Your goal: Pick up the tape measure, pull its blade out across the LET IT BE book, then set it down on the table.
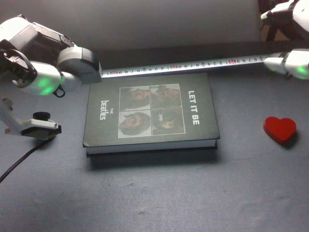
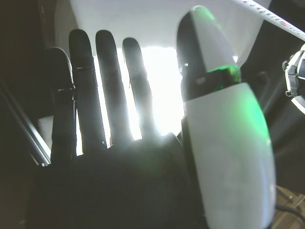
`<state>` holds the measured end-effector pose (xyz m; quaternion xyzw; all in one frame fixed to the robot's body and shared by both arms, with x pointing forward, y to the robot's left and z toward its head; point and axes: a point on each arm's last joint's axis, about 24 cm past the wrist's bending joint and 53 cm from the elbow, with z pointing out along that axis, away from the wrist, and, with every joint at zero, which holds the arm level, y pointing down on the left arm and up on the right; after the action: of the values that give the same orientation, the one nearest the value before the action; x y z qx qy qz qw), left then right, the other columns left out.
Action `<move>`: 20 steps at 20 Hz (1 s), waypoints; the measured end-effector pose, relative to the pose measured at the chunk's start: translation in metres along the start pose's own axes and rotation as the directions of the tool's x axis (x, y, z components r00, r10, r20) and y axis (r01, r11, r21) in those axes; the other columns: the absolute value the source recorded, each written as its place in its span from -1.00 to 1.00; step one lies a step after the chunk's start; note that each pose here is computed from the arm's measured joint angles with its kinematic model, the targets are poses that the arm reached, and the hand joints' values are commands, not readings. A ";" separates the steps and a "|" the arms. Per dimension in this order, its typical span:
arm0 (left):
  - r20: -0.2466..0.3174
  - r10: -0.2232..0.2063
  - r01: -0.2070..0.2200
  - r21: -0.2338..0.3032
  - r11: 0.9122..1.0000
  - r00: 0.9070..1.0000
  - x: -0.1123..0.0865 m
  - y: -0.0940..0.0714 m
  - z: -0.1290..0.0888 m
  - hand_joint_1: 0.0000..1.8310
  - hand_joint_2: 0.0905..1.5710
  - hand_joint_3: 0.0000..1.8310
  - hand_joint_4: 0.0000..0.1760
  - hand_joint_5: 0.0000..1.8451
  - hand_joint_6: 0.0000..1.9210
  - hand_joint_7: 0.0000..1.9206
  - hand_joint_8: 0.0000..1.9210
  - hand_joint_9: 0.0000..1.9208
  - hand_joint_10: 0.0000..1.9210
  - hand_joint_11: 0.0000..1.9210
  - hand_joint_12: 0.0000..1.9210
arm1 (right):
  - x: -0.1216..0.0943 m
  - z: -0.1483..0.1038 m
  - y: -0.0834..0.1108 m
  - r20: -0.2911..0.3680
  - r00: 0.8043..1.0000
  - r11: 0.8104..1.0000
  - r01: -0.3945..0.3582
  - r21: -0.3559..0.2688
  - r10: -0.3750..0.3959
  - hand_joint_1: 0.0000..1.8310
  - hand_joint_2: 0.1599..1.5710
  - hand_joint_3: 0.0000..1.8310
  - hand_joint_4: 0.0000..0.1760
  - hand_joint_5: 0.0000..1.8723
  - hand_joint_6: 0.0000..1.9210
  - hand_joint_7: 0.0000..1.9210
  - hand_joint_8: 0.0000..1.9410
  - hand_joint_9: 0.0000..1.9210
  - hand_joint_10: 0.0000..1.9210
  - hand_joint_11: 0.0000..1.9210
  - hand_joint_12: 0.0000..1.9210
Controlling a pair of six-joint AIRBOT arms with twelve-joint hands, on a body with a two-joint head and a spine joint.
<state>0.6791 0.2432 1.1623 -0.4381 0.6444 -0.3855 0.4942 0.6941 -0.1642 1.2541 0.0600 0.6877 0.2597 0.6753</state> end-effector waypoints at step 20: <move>-0.016 0.186 -0.186 -0.033 0.982 0.982 -0.031 0.031 0.036 0.51 0.33 -1.00 -1.00 0.14 -0.25 0.13 -0.11 -0.03 0.23 -0.14 0.12 | 0.039 -0.054 0.098 0.024 0.995 0.990 -0.094 -0.102 0.097 -0.83 0.17 -1.00 0.57 -1.00 -1.00 -0.94 -1.00 -1.00 -1.00 -1.00 -0.69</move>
<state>0.7122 0.2801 1.1350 -0.3819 0.6921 -0.3292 0.5164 0.6126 -0.0783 1.2599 0.0623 0.6603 0.3252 0.6740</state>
